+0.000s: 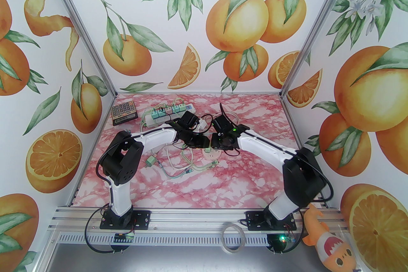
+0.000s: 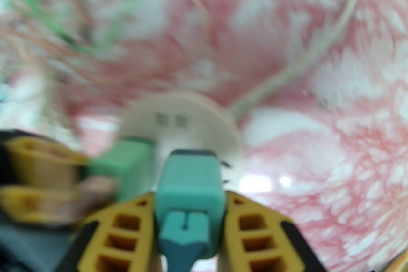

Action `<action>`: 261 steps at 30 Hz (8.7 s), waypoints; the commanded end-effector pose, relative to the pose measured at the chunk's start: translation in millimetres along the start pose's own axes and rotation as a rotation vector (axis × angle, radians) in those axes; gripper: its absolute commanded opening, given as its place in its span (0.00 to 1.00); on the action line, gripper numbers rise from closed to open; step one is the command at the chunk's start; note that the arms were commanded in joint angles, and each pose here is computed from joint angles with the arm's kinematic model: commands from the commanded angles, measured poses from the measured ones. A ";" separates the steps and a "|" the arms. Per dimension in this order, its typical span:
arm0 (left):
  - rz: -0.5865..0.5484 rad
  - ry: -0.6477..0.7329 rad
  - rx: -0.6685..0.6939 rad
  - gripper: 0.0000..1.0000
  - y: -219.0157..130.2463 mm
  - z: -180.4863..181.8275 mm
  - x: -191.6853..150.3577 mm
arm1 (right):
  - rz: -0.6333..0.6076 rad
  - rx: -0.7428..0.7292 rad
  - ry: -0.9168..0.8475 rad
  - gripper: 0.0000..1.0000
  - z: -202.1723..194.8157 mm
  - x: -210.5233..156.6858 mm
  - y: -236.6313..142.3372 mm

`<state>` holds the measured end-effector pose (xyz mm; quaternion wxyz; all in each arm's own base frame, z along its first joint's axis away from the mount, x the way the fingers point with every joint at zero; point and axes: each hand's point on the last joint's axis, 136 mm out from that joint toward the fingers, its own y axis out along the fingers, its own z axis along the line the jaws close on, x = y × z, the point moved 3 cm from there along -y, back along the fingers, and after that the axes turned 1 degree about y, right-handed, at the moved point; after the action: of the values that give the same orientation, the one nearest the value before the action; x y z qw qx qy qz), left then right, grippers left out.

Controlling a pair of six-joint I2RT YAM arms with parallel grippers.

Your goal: Pull the plug off the socket

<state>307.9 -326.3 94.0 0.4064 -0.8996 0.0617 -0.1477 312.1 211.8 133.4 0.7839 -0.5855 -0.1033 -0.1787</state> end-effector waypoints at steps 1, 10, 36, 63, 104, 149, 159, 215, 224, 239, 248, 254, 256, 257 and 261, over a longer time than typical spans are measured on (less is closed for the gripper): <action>0.257 -0.123 0.287 0.33 40.0 72.3 -76.4 | -0.063 0.096 -0.045 0.24 33.8 11.1 -15.1; 0.233 -0.110 0.284 0.33 34.2 64.5 -72.3 | -0.092 -0.024 -0.148 0.24 40.7 3.0 -22.4; -0.208 -0.002 0.145 0.73 -123.9 -27.9 -35.2 | -0.143 -0.020 -0.173 0.26 37.0 12.6 -62.3; -0.735 -0.061 0.349 1.00 -286.0 8.5 -44.9 | -0.072 -0.339 -0.326 0.26 0.4 -130.6 -38.5; -0.545 -0.043 0.251 0.94 -219.3 20.2 -35.0 | -0.061 -0.022 -0.247 0.89 30.7 -70.6 -43.5; -0.042 0.150 0.503 0.32 17.8 -3.8 -1.6 | 0.146 0.291 0.168 0.42 -32.0 -19.0 52.0; -0.045 0.149 0.492 0.16 17.2 -8.0 -0.1 | 0.255 0.134 0.159 0.32 -61.9 -49.1 73.5; -0.096 0.111 0.425 0.08 -13.8 -23.5 12.4 | 0.340 -0.146 0.075 0.24 -82.2 -74.6 82.2; -0.083 0.171 0.525 0.08 -18.4 -20.4 8.8 | 0.334 -0.154 0.064 0.24 -82.5 -74.3 79.3; -0.058 0.121 0.464 0.07 -8.1 -20.4 1.0 | 0.330 -0.171 0.044 0.24 -81.0 -75.0 77.4; -0.072 0.072 0.402 0.08 -18.6 -18.7 11.5 | 0.327 -0.175 0.032 0.24 -78.8 -75.5 77.7; -0.029 0.256 0.654 0.07 -7.5 -18.4 -1.2 | 0.334 -0.177 0.021 0.24 -76.1 -76.8 79.2; -0.014 0.303 0.706 0.06 -2.2 -20.2 -6.2 | 0.336 -0.177 0.019 0.24 -75.7 -77.5 79.7; -0.008 0.318 0.719 0.05 0.4 -20.5 -8.2 | 0.339 -0.179 0.018 0.24 -75.7 -78.0 79.8; -0.006 0.319 0.719 0.04 2.4 -21.9 -11.1 | 0.340 -0.184 0.014 0.24 -75.4 -78.0 79.7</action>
<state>306.4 -329.2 93.3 0.6577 -0.7100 0.0460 -0.2475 312.9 202.7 62.9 0.8197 -0.5583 -0.0379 -0.1220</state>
